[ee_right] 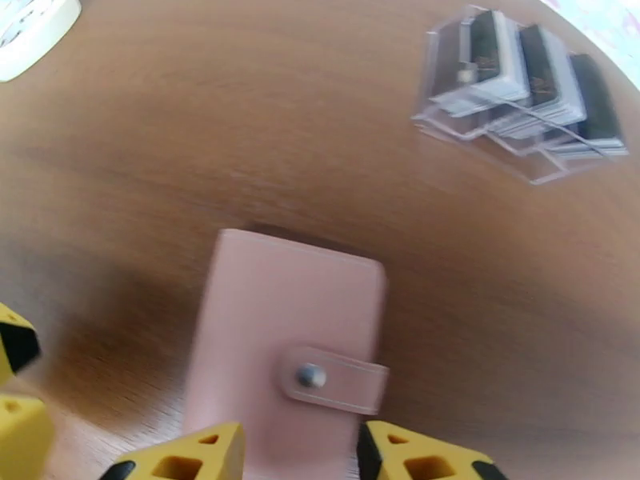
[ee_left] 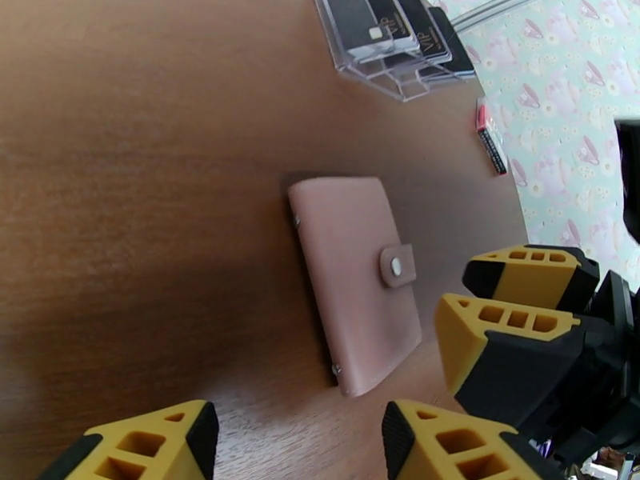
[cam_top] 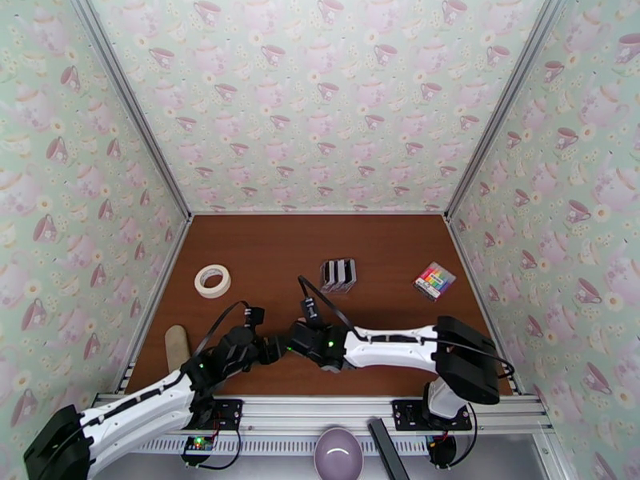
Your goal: Put the credit cards into the card holder
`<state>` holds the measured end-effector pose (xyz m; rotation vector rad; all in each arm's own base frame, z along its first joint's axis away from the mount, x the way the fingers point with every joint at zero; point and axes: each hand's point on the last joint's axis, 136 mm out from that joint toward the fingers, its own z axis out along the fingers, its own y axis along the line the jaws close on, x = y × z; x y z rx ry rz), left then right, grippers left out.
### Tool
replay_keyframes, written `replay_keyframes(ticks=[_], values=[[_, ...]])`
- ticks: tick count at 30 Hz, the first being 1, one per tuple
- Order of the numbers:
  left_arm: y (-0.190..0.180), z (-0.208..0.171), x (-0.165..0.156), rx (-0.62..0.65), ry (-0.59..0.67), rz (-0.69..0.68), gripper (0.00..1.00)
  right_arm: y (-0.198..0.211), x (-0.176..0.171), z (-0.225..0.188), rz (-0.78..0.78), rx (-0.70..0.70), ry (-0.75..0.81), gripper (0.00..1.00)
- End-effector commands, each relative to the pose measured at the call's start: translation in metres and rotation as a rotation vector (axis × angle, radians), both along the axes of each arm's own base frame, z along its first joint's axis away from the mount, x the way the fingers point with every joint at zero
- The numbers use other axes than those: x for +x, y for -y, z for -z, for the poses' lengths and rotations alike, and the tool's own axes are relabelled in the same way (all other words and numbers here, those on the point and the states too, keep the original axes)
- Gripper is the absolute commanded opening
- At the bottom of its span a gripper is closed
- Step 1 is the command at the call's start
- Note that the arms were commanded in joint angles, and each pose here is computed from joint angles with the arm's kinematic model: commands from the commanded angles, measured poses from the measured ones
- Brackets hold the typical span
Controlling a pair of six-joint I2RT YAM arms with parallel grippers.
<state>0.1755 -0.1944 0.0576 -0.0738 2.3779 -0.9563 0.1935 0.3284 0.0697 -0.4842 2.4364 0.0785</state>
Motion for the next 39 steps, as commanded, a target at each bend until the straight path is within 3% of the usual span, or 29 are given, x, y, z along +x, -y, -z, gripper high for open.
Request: replay_keyframes(ticks=[1, 11, 21, 39], values=[[0.006, 0.003, -0.005, -0.029, -0.028, 0.020, 0.55, -0.014, -0.003, 0.003, -0.001, 0.010, -0.040, 0.41], [0.015, 0.007, -0.009, 0.011, -0.029, 0.045, 0.51, -0.002, 0.000, 0.023, 0.067, -0.064, -0.070, 0.36], [0.030, 0.012, -0.008, 0.040, -0.028, 0.071, 0.50, 0.006, 0.012, 0.021, 0.091, -0.057, -0.057, 0.45], [0.039, 0.017, -0.002, 0.039, -0.032, 0.046, 0.45, 0.009, 0.019, 0.049, 0.098, -0.098, -0.107, 0.44]])
